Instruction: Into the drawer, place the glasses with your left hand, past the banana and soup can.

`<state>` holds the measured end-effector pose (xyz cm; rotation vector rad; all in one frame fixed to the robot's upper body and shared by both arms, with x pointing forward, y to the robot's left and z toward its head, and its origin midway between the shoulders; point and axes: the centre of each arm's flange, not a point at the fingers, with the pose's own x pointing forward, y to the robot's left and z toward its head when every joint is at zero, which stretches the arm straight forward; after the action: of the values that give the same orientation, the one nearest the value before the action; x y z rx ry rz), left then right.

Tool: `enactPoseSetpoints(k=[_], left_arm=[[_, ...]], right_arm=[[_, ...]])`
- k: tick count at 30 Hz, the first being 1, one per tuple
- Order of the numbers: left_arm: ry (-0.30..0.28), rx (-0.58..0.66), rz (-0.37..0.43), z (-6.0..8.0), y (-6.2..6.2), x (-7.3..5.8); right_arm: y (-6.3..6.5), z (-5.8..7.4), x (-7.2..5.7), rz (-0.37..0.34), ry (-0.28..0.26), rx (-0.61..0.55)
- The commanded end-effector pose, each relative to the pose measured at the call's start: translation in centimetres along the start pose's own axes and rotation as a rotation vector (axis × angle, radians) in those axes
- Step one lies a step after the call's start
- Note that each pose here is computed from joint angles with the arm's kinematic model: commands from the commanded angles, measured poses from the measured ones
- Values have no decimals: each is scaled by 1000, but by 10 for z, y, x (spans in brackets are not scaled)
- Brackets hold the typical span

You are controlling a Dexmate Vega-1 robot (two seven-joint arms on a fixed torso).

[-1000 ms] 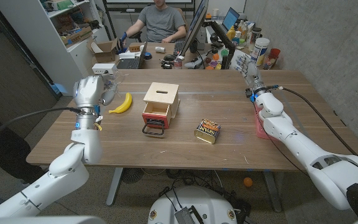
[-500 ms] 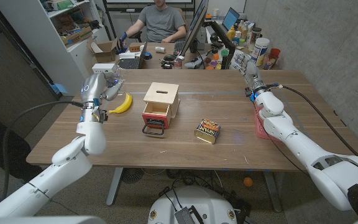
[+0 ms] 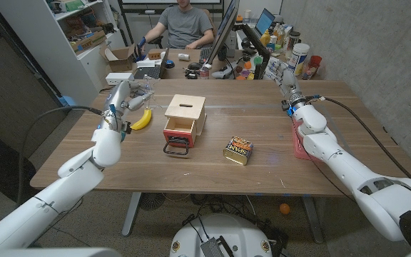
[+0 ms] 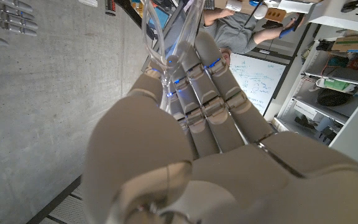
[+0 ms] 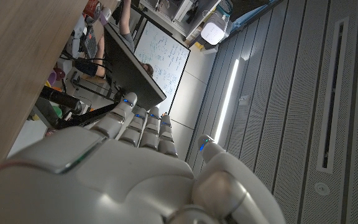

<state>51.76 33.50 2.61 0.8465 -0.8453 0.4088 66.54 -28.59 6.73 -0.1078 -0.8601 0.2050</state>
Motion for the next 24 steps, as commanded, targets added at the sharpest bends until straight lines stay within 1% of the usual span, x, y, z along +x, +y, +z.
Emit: enactPoseSetpoints(k=[1,9,12,13,15,21,24], left_arm=[[-49,-75,-97,15,-11,14],[-77,-99,-149,27,-18,18],[-96,-99,-175,34,-22,18],[-96,-99,-175,34,-22,18],[-110,-90,-189,38,-25,19],[-132,-103,-231,44,-34,24],[-144,-105,-252,48,-38,25]], right_arm=[[-2,3,4,12,-14,-1],[-7,3,5,14,-23,2],[-9,3,5,11,-24,4],[-9,3,5,11,-24,4],[-11,2,4,5,-20,10],[-13,2,3,14,-26,1],[-16,3,2,6,-26,3]])
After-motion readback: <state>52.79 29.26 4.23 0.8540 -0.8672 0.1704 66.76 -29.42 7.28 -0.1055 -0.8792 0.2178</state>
